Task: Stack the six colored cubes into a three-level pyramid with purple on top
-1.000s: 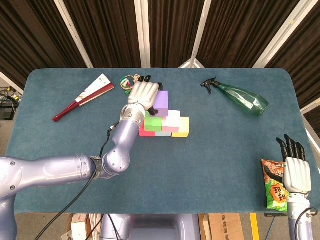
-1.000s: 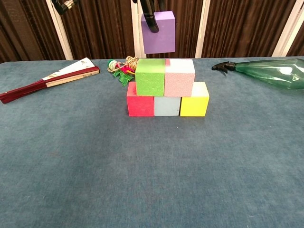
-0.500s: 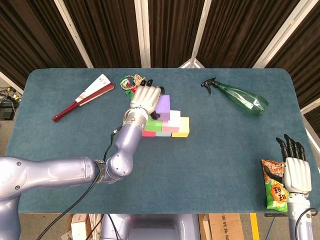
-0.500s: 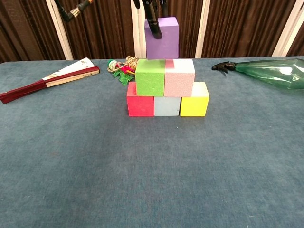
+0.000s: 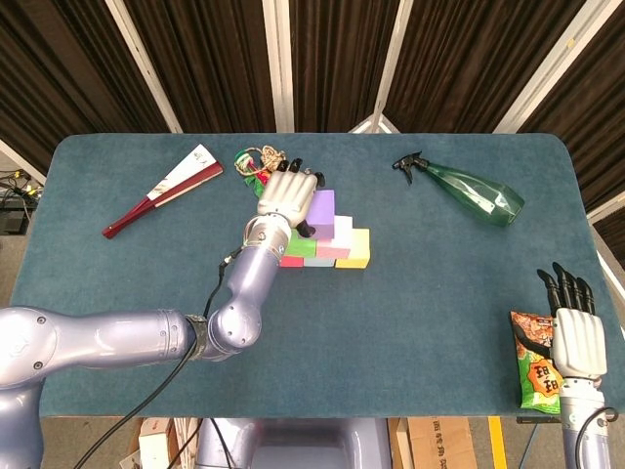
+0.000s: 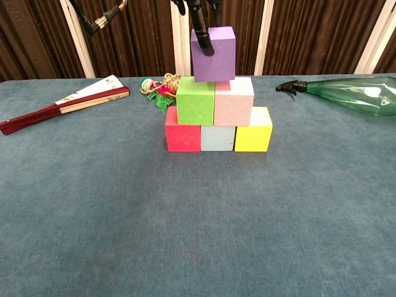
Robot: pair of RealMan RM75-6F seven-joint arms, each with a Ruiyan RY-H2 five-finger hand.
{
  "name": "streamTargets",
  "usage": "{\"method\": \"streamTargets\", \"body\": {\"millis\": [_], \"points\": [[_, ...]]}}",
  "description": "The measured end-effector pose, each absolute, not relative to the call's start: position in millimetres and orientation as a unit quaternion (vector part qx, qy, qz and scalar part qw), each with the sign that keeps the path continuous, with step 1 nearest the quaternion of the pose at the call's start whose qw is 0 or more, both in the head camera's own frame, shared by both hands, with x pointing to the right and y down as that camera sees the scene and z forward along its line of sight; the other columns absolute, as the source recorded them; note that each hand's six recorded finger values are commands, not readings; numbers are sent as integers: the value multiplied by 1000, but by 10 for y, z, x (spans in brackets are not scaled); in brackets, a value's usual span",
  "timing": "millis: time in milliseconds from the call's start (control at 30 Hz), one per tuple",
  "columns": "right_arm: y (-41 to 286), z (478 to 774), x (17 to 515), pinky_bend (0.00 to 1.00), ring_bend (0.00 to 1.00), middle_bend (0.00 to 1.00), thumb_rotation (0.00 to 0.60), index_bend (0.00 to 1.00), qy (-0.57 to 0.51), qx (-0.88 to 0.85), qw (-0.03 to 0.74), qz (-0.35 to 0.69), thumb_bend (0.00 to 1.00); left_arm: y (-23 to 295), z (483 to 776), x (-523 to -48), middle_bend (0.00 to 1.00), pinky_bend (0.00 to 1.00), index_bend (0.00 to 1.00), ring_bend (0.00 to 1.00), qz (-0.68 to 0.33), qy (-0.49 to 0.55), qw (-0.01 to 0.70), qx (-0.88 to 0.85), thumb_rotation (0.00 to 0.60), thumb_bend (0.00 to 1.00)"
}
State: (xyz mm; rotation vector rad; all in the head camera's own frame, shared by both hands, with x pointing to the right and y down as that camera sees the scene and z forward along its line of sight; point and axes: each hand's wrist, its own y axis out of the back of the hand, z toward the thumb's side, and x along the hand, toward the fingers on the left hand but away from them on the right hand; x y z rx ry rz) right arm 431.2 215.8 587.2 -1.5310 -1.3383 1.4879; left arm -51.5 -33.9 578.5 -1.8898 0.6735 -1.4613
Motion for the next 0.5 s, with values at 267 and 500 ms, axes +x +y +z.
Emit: {"method": "streamTargets", "body": {"millis": [267,500], "points": [[2151,5849,4331,0,51,51,600,137,-511,-576,305,560,250,-308,5825,-504,308,29,226,0,-561,253,322,-719,600,263],[2144,5830,4344,0,51,51,600,138,-515,-575,305,558,250,-281,5847,-450,308,29,217,0,-560,250,323,-721,600,263]]}}
